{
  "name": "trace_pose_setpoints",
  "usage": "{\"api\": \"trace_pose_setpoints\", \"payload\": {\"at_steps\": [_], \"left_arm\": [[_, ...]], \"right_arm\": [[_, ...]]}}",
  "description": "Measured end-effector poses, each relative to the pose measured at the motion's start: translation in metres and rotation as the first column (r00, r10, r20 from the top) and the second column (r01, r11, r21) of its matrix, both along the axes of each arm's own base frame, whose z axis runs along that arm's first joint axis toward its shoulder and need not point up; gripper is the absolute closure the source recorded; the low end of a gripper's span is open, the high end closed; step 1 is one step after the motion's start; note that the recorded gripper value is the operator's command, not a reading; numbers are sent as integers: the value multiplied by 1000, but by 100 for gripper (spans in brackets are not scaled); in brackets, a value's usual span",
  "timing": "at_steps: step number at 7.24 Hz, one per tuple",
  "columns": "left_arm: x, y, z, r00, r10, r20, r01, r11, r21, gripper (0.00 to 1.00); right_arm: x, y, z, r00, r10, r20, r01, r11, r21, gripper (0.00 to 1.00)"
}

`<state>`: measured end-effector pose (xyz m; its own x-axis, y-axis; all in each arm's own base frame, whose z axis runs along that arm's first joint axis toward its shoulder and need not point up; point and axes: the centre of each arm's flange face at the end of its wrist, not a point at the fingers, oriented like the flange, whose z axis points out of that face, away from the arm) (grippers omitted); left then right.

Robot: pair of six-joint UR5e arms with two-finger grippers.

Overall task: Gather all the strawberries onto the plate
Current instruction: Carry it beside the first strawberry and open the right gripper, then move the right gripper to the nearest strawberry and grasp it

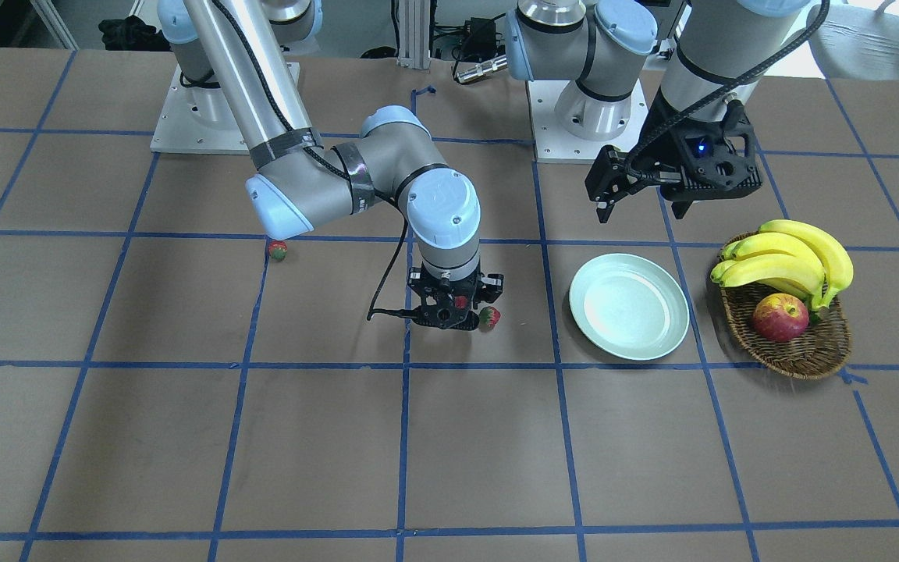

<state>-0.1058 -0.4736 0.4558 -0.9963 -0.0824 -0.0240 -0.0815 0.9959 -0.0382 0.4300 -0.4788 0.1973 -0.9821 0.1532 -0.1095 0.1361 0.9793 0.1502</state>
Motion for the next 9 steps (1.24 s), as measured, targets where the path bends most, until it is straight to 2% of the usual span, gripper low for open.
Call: {"api": "trace_pose_setpoints", "payload": {"at_steps": [2,4,6,7,9], "left_arm": [[0,0,0,1000,0,0,0,1000,0,0],[0,0,0,1000,-1,-1,1,1000,0,0],[0,0,0,1000,-2,-1,2,1000,0,0],[0,0,0,1000,-2,-1,2,1000,0,0],[0,0,0,1000,-2,0,2,1000,-1,0]], "right_arm": [[-10,-1,20,1000,10,-14,-10,1000,-29,0],[-64,-14,59,993,39,-110,-48,996,-80,0],[-135,-18,69,986,69,-150,-80,995,-66,0],[-172,-3,64,984,92,-153,-99,994,-42,0],[-228,34,44,977,107,-184,-115,993,-32,0]]}}
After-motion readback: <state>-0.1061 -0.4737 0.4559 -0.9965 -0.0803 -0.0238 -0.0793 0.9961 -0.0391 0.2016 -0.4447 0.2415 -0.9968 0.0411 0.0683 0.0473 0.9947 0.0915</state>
